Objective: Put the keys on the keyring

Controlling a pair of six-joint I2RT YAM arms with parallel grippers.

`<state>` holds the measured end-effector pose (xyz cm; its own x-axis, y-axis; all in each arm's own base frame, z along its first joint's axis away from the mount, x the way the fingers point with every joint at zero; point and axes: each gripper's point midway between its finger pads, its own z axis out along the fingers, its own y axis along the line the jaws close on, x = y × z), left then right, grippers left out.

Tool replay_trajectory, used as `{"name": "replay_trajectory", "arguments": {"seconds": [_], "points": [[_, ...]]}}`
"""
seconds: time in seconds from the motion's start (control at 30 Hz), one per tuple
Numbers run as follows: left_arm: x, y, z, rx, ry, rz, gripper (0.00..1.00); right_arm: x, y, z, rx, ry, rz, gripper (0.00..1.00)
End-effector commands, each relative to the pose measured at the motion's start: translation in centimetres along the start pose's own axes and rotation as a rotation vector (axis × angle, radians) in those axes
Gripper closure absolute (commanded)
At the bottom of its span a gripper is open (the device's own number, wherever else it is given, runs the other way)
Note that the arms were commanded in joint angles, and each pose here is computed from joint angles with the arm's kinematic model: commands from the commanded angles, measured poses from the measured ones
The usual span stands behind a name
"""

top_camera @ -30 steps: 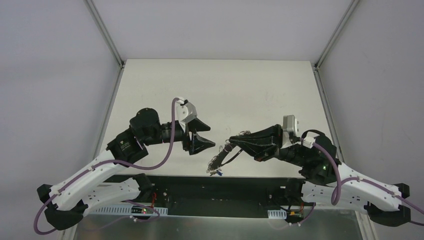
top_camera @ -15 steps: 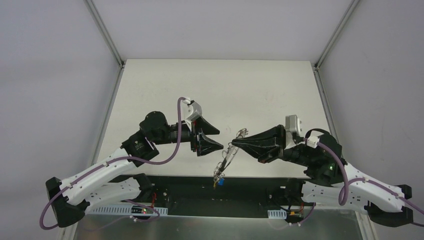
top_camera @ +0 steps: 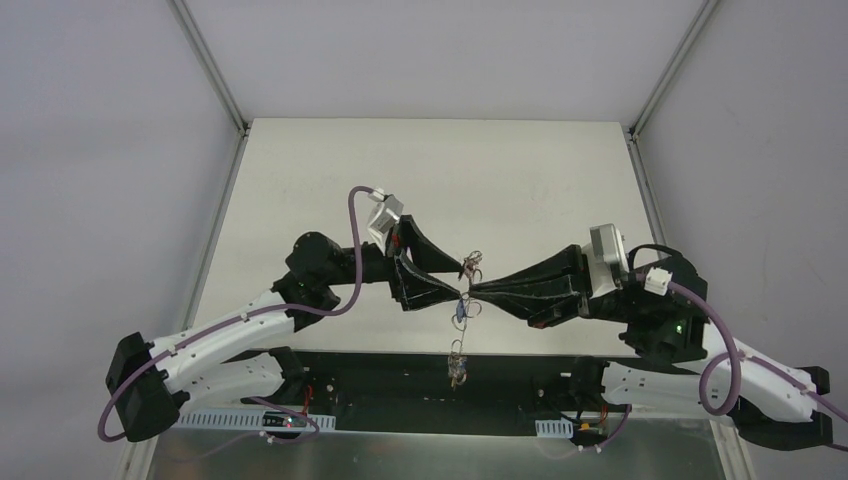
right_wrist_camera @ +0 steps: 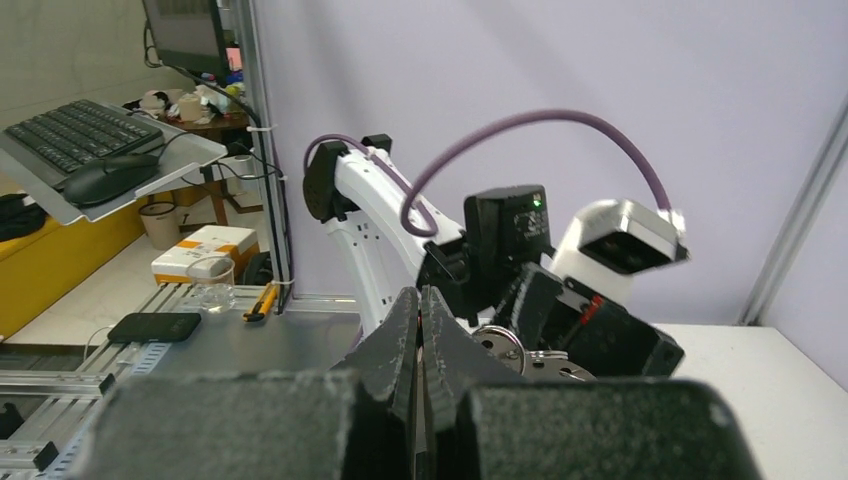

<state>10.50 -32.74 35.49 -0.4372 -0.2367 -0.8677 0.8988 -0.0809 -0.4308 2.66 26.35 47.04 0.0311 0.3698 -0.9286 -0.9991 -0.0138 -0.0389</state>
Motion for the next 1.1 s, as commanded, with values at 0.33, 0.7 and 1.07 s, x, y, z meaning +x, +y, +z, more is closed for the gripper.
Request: {"name": "replay_trajectory", "arguments": {"seconds": [0.33,0.7,1.07], "points": [[-3.7,-5.8,-0.4,0.326,-0.213,-0.106,0.33,-6.1,3.4,1.7,-0.210,-0.121,-0.060,1.00],[-4.1,-7.6,-1.4,0.418,-0.235,-0.117,0.36,-6.8,3.1,2.8,-0.222,-0.138,-0.106,1.00],[-4.3,-9.6,-2.6,0.473,-0.223,-0.064,0.61,-5.6,1.9,2.5,-0.148,-0.136,-0.112,1.00]]}}
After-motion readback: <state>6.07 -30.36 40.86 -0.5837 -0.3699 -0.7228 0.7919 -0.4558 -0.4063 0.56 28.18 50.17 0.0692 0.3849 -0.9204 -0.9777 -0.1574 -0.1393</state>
